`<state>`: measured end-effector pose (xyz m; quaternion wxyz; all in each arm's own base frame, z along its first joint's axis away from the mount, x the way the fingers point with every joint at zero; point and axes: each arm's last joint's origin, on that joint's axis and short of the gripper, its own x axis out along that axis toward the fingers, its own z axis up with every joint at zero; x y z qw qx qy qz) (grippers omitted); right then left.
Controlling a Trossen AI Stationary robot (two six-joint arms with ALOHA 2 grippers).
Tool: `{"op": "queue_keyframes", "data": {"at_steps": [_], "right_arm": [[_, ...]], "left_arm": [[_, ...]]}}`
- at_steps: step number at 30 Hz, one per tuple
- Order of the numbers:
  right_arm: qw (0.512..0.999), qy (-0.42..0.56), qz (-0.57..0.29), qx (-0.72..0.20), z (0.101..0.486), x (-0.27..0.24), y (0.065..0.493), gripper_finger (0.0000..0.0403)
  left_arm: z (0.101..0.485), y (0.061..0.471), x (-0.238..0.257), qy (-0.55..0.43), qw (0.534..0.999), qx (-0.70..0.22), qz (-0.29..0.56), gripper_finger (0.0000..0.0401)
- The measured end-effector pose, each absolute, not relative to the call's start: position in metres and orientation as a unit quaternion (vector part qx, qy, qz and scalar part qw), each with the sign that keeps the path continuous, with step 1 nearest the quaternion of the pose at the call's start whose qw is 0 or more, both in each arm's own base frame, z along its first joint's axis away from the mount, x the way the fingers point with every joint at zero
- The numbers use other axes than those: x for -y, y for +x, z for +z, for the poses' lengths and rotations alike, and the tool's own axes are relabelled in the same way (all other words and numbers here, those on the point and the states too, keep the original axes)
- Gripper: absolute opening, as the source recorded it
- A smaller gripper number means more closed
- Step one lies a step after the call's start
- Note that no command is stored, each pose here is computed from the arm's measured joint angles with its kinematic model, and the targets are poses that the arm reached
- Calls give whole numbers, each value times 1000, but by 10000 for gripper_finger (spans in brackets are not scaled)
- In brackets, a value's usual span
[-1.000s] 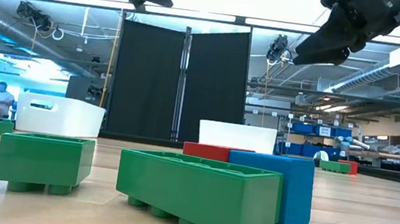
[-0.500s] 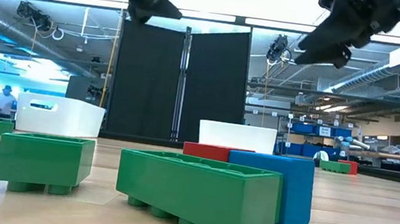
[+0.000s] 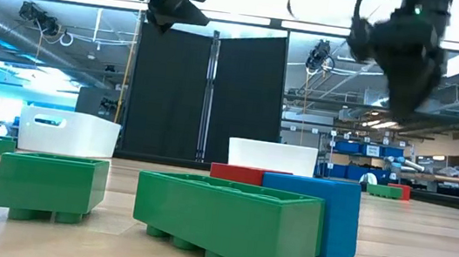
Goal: Sort blocks by size
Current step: Put the yellow 4 stud game piece into the bottom white bin
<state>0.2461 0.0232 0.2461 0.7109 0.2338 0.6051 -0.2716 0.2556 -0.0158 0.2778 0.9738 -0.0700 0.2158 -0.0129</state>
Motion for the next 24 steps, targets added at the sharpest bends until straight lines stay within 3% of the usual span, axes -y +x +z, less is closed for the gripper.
{"op": "queue_keyframes", "data": {"at_steps": [3, 13, 24], "right_arm": [[644, 276, -345, -625, 238, -28, 240, 232], [567, 382, -482, -548, 234, -57, 228, 214], [481, 517, -546, -451, 210, -83, 181, 196]], "left_arm": [[277, 255, 16, -70, 972, -222, -13, 218], [288, 232, 14, -5, 972, -235, -27, 218], [300, 181, 11, 47, 958, -281, -37, 218]]}}
